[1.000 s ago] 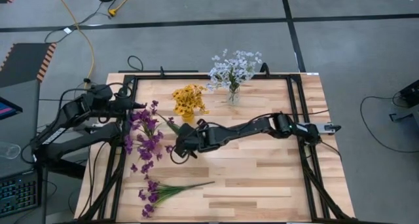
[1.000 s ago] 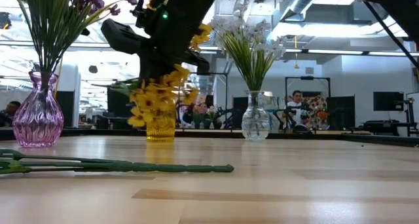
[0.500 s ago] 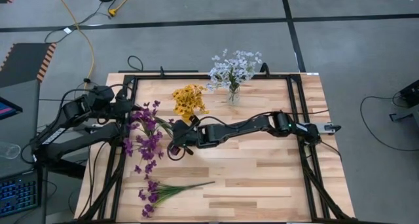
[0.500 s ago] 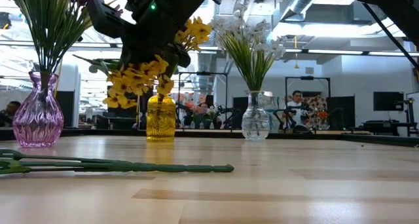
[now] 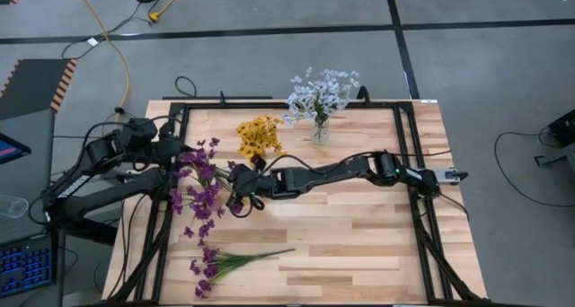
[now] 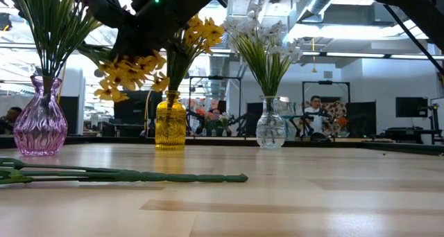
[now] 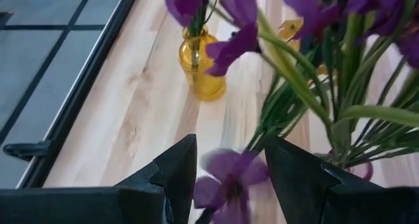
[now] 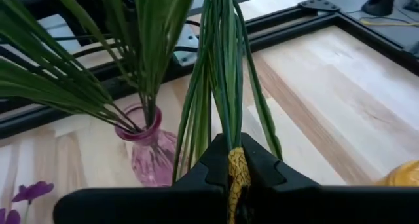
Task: Sort flowers into vase by color
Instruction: Put the yellow flowers into the yellow vase
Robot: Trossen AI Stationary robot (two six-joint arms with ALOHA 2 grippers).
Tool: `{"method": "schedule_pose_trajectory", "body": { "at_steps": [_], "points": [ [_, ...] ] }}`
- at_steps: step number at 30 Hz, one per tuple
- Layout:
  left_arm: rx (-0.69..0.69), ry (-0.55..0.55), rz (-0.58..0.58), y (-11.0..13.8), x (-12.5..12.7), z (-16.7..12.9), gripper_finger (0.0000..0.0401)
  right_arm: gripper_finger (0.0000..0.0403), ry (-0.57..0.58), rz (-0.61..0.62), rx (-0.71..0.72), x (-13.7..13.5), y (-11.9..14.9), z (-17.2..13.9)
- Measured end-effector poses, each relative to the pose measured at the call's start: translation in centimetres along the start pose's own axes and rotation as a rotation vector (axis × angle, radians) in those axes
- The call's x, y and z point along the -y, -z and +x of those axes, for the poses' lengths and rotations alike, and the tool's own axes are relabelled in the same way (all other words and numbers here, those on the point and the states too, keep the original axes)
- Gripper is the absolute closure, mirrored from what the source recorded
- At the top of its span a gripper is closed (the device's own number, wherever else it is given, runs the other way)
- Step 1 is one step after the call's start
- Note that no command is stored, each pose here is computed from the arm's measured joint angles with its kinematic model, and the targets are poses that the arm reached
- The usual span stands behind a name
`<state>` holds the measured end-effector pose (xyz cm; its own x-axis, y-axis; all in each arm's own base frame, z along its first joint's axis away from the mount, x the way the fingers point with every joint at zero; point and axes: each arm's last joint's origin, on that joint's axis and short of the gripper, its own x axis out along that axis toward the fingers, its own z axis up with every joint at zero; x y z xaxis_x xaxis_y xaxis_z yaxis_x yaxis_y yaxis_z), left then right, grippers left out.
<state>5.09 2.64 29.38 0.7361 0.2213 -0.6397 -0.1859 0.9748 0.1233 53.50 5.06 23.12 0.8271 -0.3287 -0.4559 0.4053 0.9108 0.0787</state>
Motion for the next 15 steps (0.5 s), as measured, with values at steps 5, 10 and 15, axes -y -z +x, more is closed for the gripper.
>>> {"method": "schedule_pose_trajectory", "body": {
  "at_steps": [5,10,15],
  "points": [
    [-0.003,-0.008,0.000,0.01,-0.02,0.00,0.0232,0.0357,-0.009,0.005,-0.004,0.34,-0.13,0.18],
    [0.004,-0.012,0.017,-0.06,-0.05,0.00,0.0232,0.0357,-0.006,0.026,-0.002,0.50,-0.20,0.26],
    [0.017,-0.045,0.051,-0.25,-0.20,-0.01,0.0232,0.0357,0.004,0.074,0.001,1.02,-0.37,0.49]
  ]
}}
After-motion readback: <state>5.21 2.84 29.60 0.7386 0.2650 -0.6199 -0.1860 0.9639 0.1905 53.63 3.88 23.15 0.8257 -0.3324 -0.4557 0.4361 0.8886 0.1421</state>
